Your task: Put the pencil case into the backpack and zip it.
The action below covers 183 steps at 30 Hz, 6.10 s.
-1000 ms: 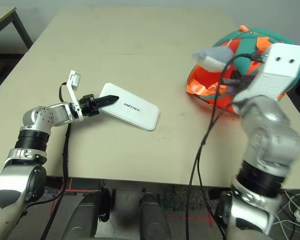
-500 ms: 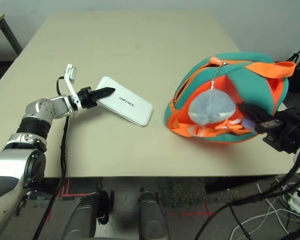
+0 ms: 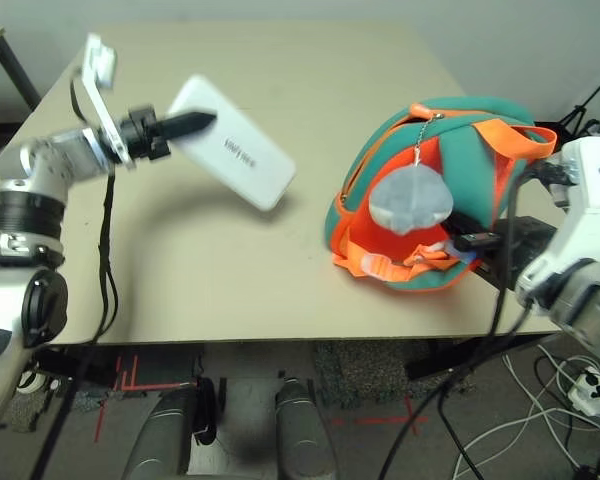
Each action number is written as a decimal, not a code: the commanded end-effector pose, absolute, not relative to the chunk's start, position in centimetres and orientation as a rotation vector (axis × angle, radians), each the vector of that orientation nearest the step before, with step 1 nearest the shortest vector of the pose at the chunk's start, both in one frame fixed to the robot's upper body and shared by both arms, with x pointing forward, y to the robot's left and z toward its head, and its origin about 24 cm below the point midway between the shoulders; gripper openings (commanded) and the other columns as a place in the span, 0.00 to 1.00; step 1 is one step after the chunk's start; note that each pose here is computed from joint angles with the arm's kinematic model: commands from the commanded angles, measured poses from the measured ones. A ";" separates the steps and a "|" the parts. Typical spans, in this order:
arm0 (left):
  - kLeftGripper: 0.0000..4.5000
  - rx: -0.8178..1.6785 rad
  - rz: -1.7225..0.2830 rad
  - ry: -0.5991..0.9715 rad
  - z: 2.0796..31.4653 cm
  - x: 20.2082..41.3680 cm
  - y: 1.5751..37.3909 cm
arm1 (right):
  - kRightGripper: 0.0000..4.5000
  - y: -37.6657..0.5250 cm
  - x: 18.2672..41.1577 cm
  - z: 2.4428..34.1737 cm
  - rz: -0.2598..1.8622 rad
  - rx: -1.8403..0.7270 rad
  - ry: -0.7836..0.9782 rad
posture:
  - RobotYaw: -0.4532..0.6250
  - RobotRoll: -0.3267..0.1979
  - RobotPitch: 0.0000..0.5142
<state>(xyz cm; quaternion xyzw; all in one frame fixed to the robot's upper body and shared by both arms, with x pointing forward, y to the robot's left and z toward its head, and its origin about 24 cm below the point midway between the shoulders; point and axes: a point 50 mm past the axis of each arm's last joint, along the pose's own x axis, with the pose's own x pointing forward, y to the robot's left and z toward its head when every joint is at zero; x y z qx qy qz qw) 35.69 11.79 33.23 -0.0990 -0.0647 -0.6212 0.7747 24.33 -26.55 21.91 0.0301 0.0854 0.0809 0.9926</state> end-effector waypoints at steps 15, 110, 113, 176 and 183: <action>0.31 -0.086 -1.479 -0.169 33.2 36.2 7.5 | 0.03 -28.0 21.7 22.2 0.228 -0.059 0.279 | 0.32 0.62 0.40; 0.00 0.093 -1.551 -0.016 27.0 36.9 2.2 | 0.03 -23.2 20.6 20.8 0.364 0.039 0.064 | 0.14 0.62 0.40; 0.00 0.102 -1.565 0.006 26.5 36.8 1.8 | 0.03 -23.1 20.5 20.7 0.356 0.044 0.060 | 0.13 0.62 0.41; 0.00 0.234 -1.790 0.033 26.0 34.3 -1.5 | 0.03 -22.4 19.8 19.8 0.313 0.072 0.048 | 0.07 0.62 0.47; 0.00 0.227 -1.805 0.013 25.1 33.7 -4.6 | 0.03 -22.3 20.0 19.9 0.321 0.073 0.050 | 0.07 0.62 0.48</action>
